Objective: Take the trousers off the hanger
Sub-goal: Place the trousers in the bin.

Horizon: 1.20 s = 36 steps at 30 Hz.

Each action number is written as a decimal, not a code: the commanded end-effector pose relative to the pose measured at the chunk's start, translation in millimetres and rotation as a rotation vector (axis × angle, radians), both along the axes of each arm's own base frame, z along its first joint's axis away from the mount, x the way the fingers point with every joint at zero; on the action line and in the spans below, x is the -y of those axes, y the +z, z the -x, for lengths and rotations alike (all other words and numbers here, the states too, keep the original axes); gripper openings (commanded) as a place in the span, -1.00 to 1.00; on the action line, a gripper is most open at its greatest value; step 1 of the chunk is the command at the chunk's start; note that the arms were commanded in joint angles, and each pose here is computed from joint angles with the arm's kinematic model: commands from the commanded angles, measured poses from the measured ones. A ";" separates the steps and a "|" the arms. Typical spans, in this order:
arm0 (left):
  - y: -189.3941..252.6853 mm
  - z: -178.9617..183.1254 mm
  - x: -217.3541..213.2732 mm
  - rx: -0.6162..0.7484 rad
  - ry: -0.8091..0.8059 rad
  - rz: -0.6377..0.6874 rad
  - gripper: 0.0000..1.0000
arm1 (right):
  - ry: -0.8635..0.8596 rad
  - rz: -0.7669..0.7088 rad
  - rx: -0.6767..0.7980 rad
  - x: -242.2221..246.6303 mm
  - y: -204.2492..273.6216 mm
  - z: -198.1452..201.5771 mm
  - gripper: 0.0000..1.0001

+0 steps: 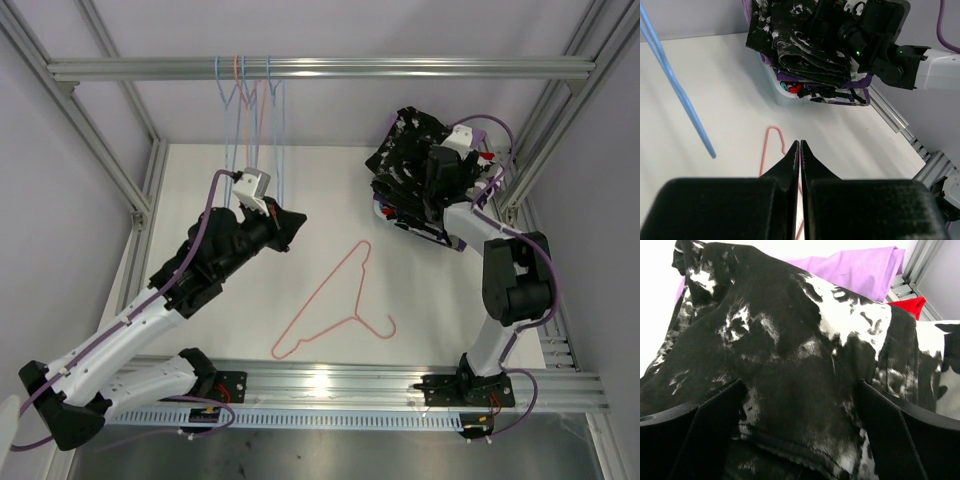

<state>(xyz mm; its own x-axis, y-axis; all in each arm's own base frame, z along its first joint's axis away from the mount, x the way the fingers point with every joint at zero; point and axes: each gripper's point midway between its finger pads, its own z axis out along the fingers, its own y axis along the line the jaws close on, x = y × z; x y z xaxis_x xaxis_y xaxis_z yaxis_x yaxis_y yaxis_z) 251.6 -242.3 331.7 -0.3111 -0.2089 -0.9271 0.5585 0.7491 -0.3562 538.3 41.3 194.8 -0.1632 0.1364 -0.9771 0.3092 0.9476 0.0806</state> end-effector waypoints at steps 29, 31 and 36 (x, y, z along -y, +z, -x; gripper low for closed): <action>-43.1 55.7 8.6 -0.101 -0.305 -0.420 0.12 | 0.508 -0.181 0.024 -64.4 144.3 244.0 0.99; -78.2 61.7 6.5 -0.163 -0.318 -0.499 0.12 | 0.564 -0.221 0.026 -72.0 141.4 259.6 0.99; -144.0 82.8 7.0 -0.264 -0.376 -0.657 0.22 | 0.687 -0.279 0.013 -86.1 124.5 292.7 0.99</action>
<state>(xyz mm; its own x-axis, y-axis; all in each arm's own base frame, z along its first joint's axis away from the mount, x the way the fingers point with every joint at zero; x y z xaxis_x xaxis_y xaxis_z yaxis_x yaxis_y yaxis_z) 185.7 -253.4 217.6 -0.4707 0.4090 -0.7818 0.7442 0.6600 -0.1028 271.3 110.7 315.2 -0.2639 0.2272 -0.9374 -0.2361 0.9271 0.2911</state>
